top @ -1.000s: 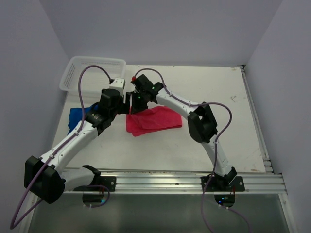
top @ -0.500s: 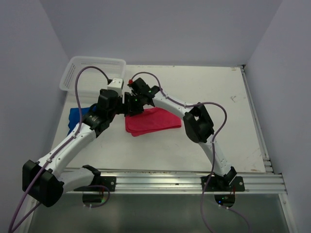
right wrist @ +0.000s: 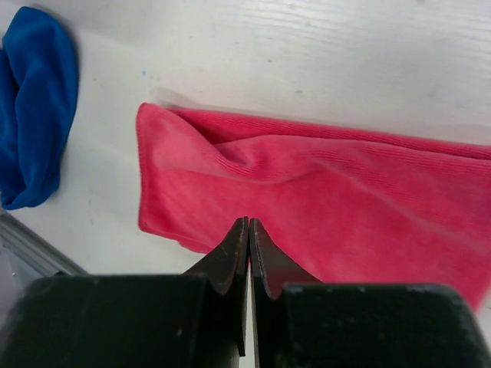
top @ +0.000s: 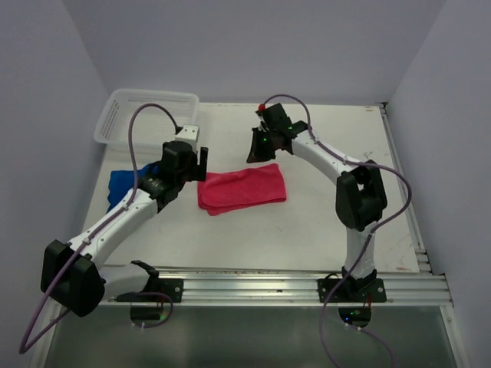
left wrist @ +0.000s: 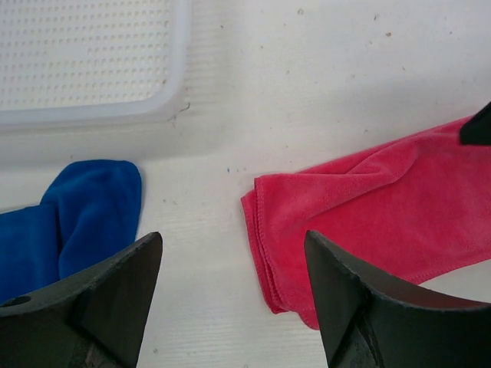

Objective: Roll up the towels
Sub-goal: Fold the towel, then roll the towel

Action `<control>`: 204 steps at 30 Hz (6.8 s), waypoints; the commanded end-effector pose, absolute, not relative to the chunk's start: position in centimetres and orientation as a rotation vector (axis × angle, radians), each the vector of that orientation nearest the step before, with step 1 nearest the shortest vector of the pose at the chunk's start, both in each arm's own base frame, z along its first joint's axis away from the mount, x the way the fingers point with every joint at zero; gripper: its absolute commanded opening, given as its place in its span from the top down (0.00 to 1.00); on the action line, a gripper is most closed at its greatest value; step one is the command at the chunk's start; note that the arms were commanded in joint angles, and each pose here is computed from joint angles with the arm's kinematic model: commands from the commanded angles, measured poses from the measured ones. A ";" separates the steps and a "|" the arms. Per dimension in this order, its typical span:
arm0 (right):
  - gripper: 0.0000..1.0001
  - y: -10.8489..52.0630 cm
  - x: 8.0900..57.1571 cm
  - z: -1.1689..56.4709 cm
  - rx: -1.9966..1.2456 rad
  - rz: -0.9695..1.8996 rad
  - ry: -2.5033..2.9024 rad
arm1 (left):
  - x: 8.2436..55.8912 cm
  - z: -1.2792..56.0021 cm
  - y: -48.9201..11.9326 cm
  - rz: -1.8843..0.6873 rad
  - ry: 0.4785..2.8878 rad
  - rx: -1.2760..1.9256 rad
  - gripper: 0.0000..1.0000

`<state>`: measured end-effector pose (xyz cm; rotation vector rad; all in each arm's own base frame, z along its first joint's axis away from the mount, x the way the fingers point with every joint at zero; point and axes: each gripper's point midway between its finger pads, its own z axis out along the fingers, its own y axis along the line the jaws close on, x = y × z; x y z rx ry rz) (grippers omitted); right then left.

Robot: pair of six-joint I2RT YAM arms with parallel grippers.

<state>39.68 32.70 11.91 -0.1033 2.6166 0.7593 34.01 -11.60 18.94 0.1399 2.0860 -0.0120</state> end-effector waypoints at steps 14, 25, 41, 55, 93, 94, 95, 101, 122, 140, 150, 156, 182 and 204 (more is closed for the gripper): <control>1.00 22.2 36.1 5.9 -0.160 0.504 2.717 | 40.1 15.0 -16.3 -0.151 2.194 -0.006 0.22; 1.00 20.6 35.6 1.6 -0.161 0.412 2.783 | 42.2 11.1 -14.5 -0.165 2.260 -0.071 0.28; 1.00 20.0 35.1 0.3 -0.169 0.385 2.825 | 41.3 4.8 -14.5 -0.197 2.393 -0.101 0.48; 1.00 19.9 34.9 -0.3 -0.171 0.381 2.845 | 40.8 5.0 -13.5 -0.151 2.383 -0.142 0.90; 0.77 23.5 35.8 7.4 -0.247 0.706 2.674 | 39.7 8.7 -11.2 -0.063 2.294 -0.186 0.59; 0.76 23.6 35.6 7.9 -0.251 0.714 2.677 | 39.5 8.8 -11.0 -0.055 2.300 -0.185 0.58; 0.75 23.5 35.7 8.2 -0.254 0.710 2.673 | 39.4 9.4 -10.9 -0.051 2.288 -0.188 0.58; 0.81 23.1 38.5 10.4 -0.196 0.652 2.617 | 36.8 9.2 -11.3 -0.141 2.314 -0.197 0.55; 1.00 23.1 44.1 3.7 -0.067 0.534 2.688 | 28.2 2.3 -14.5 -0.256 2.477 -0.103 0.63; 1.00 22.3 45.1 2.7 -0.012 0.496 2.688 | 24.7 1.1 -14.1 -0.305 2.525 -0.164 1.00; 1.00 21.9 44.7 2.2 -0.041 0.469 2.698 | 23.8 1.5 -14.2 -0.313 2.479 -0.177 1.00; 1.00 22.7 44.7 2.5 -0.058 0.528 2.689 | 23.0 1.2 -14.3 -0.342 2.482 -0.186 0.96; 0.57 17.1 39.6 13.2 0.150 0.726 2.482 | 30.6 14.7 -17.1 -0.335 2.250 -0.062 0.02; 0.55 18.3 35.2 3.1 0.305 0.979 2.562 | 41.2 12.4 -34.9 -0.400 2.430 0.270 0.15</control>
